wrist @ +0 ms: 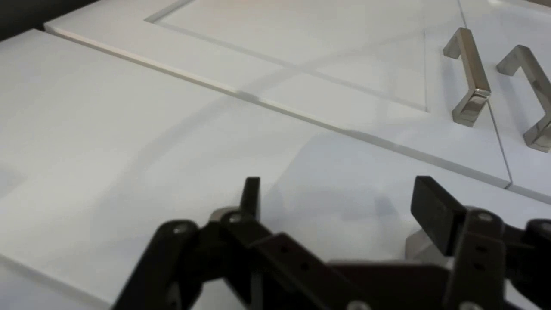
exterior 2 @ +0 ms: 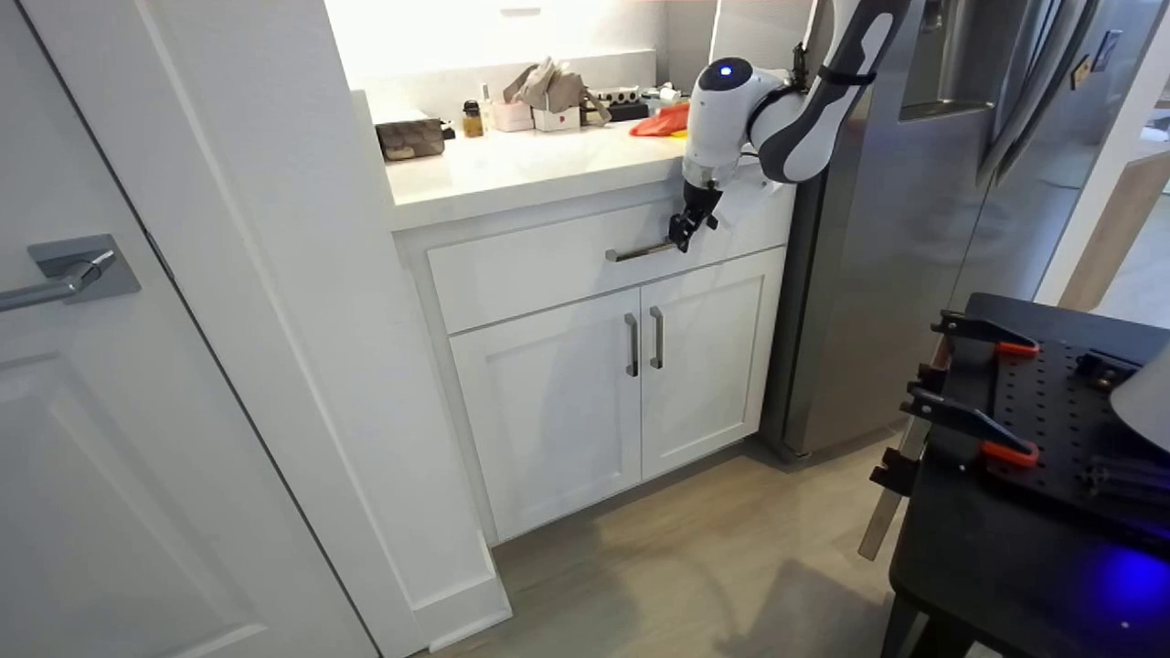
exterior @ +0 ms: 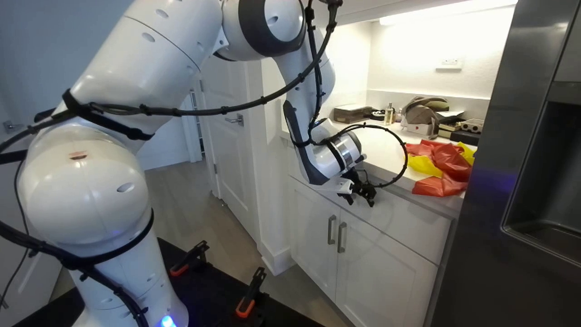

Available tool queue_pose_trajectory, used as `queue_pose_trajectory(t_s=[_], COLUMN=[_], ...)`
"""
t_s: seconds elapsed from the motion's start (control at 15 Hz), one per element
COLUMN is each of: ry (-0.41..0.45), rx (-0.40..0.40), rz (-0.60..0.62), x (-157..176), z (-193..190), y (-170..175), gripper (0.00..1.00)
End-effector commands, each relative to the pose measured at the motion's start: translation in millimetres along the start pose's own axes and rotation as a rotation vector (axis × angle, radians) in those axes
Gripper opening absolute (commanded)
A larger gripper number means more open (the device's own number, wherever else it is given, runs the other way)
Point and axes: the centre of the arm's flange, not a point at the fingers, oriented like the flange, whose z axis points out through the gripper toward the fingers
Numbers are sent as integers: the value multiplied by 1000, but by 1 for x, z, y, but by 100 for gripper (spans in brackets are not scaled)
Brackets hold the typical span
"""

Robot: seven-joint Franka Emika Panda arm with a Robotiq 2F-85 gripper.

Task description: Press the plastic bag to fit into the drawer then close the drawer

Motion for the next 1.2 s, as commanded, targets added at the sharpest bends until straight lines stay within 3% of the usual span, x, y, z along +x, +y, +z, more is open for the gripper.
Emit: queue_pose_trajectory(t_s=[0.0, 0.33, 0.6, 0.93, 1.13], ry=[-46, -124, -204, -248, -255], rx=[54, 155, 198, 149, 111], rz=[3, -3, -25, -79, -102], x=[25, 34, 43, 51, 51], z=[-79, -171, -266, -401, -449], y=[-10, -68, -119, -147, -139], gripper=[100, 100, 100, 100, 100])
